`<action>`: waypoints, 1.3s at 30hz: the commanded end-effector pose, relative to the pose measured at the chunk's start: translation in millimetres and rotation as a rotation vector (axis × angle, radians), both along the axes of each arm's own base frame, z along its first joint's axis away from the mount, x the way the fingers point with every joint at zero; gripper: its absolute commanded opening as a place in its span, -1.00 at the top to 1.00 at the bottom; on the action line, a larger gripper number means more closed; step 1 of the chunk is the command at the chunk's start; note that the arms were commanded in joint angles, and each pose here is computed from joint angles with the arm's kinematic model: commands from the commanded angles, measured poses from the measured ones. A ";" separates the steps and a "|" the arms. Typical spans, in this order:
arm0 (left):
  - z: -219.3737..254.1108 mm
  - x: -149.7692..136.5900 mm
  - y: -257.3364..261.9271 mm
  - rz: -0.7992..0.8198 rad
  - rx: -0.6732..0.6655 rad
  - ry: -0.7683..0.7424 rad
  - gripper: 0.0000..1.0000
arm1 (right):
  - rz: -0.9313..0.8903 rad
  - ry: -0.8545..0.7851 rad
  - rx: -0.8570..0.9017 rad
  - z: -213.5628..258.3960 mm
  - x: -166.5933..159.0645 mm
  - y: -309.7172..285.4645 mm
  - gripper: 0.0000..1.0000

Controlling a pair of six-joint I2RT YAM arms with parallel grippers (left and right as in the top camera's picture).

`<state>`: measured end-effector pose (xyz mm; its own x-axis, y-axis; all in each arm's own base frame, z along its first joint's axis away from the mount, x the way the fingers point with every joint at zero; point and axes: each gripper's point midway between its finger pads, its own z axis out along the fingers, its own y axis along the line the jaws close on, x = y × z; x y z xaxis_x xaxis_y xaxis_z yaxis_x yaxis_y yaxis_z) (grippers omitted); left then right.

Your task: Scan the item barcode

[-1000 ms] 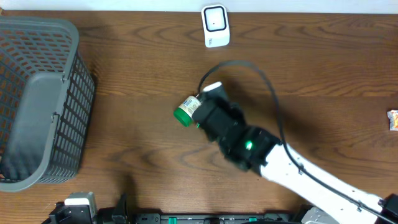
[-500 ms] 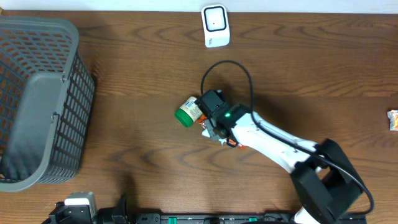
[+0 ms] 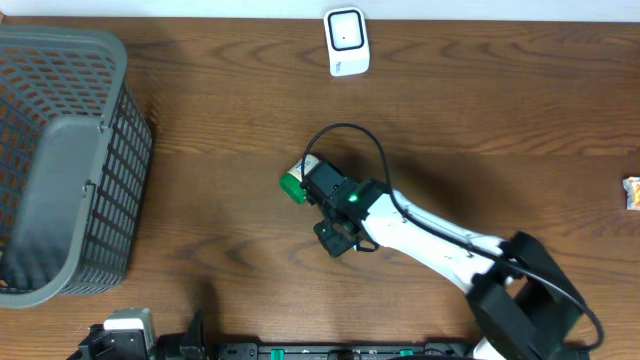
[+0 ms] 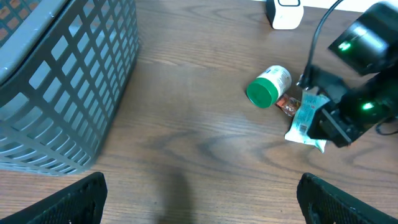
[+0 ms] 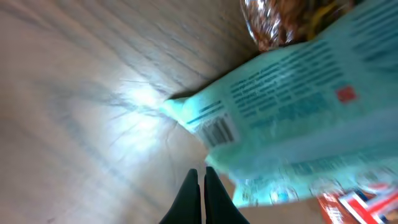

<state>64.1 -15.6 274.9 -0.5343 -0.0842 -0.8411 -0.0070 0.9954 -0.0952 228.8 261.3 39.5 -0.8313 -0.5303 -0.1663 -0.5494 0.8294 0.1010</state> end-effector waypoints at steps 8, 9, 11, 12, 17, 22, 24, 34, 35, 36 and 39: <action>1.4 -0.7 -1.4 -0.013 0.010 -0.009 -0.96 | -0.058 -0.141 0.021 36.8 24.8 -12.4 0.92; 1.4 -0.7 -1.4 -0.013 0.010 -0.009 -0.96 | -0.058 -0.128 0.006 30.5 23.3 -14.1 0.92; 1.4 -0.7 -1.4 -0.013 0.010 -0.009 -0.96 | -0.072 -0.093 -0.029 14.1 19.6 -18.5 0.98; 1.4 -0.7 -1.4 -0.013 0.010 -0.009 -0.95 | -0.076 -0.067 -0.052 2.0 17.1 -20.5 0.97; 1.4 -0.7 -1.4 -0.013 0.010 -0.009 -0.96 | -0.145 0.059 -0.119 -32.6 0.6 -26.8 0.98; 1.4 -0.7 -1.4 -0.013 0.010 -0.009 -0.96 | -0.150 0.116 -0.074 -21.9 -9.9 -20.1 0.98; 1.4 -0.7 -1.4 -0.013 0.010 -0.009 -0.96 | -0.123 0.116 -0.026 -8.7 -10.3 -12.0 0.97; 1.4 -0.7 -1.4 -0.013 0.010 -0.009 -0.96 | -0.185 -0.118 0.078 60.8 31.8 -19.0 0.15; 1.4 -0.7 -1.4 -0.013 0.010 -0.009 -0.96 | -0.200 -0.106 0.079 59.6 33.8 -23.2 -0.12; 1.4 -0.7 -1.4 -0.013 0.010 -0.009 -0.96 | -0.217 -0.093 0.083 59.2 36.1 -27.7 -0.40; 1.4 -0.7 -1.4 -0.013 0.010 -0.009 -0.95 | -0.266 -0.027 0.139 59.9 42.6 -37.6 -0.98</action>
